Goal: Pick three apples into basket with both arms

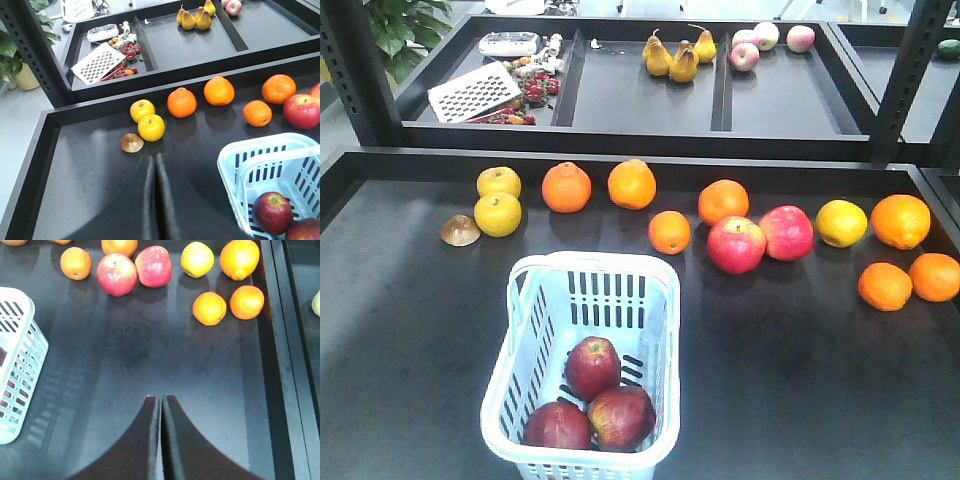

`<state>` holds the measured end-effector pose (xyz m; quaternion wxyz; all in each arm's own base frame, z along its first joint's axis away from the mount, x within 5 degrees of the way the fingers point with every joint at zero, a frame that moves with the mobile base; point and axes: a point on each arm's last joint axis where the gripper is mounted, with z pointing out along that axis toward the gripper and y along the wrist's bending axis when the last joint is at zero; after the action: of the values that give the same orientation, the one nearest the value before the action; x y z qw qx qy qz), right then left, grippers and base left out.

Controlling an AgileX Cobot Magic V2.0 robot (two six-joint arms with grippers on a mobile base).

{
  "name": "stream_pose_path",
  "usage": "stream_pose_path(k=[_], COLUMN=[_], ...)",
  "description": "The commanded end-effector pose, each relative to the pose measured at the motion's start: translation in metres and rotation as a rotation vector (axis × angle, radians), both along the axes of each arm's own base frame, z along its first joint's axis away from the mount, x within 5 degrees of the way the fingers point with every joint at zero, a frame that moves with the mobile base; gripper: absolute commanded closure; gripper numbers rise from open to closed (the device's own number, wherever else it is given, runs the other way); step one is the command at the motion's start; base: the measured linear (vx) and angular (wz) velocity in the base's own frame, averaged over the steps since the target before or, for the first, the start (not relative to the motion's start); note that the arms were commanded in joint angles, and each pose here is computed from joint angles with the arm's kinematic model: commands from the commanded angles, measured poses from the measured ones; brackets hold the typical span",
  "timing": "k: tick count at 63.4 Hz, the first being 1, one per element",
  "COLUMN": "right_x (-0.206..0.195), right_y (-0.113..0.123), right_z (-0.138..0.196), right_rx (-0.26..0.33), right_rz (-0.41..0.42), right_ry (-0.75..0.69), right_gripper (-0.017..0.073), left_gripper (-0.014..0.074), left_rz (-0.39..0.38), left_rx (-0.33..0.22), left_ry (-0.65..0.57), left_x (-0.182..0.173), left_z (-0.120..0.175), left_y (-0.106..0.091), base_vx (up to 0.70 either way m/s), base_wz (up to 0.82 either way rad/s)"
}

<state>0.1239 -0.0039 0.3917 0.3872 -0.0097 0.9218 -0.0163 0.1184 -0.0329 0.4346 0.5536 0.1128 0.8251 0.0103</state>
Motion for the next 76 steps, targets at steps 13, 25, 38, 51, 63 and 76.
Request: stream_pose_path(k=[13, 25, 38, 51, 63, 76], right_x=[0.001, 0.000, 0.000, -0.001, -0.001, -0.001], right_y=[-0.001, -0.001, -0.001, -0.001, -0.001, -0.001], right_z=[0.011, 0.011, 0.010, 0.010, 0.010, 0.010], right_rx=[-0.007, -0.007, -0.006, -0.006, -0.006, -0.006], right_rz=[-0.003, -0.003, -0.003, -0.003, -0.003, -0.003], right_ry=[-0.071, -0.067, -0.054, -0.053, -0.053, -0.053], right_gripper=[0.0568, 0.0568, 0.0568, 0.0568, 0.0568, 0.0568], left_gripper=[0.0600, 0.0600, 0.0600, 0.0600, 0.0600, 0.0600], left_rz=[-0.017, -0.066, -0.041, -0.024, -0.004, 0.037], left_rx=[-0.051, -0.098, -0.157, -0.122, -0.159, -0.194], left_ry=[-0.084, -0.148, -0.272, -0.366, -0.416, -0.476], left_x=[-0.008, -0.023, -0.042, -0.061, -0.065, -0.063], left_z=[0.014, -0.002, -0.043, -0.089, -0.136, -0.187], left_y=[0.004, 0.009, 0.022, 0.028, 0.026, 0.027], base_vx=[0.00, 0.00, 0.00, 0.00, 0.00, 0.00], base_wz=[0.00, 0.00, 0.00, 0.00, 0.00, 0.00])
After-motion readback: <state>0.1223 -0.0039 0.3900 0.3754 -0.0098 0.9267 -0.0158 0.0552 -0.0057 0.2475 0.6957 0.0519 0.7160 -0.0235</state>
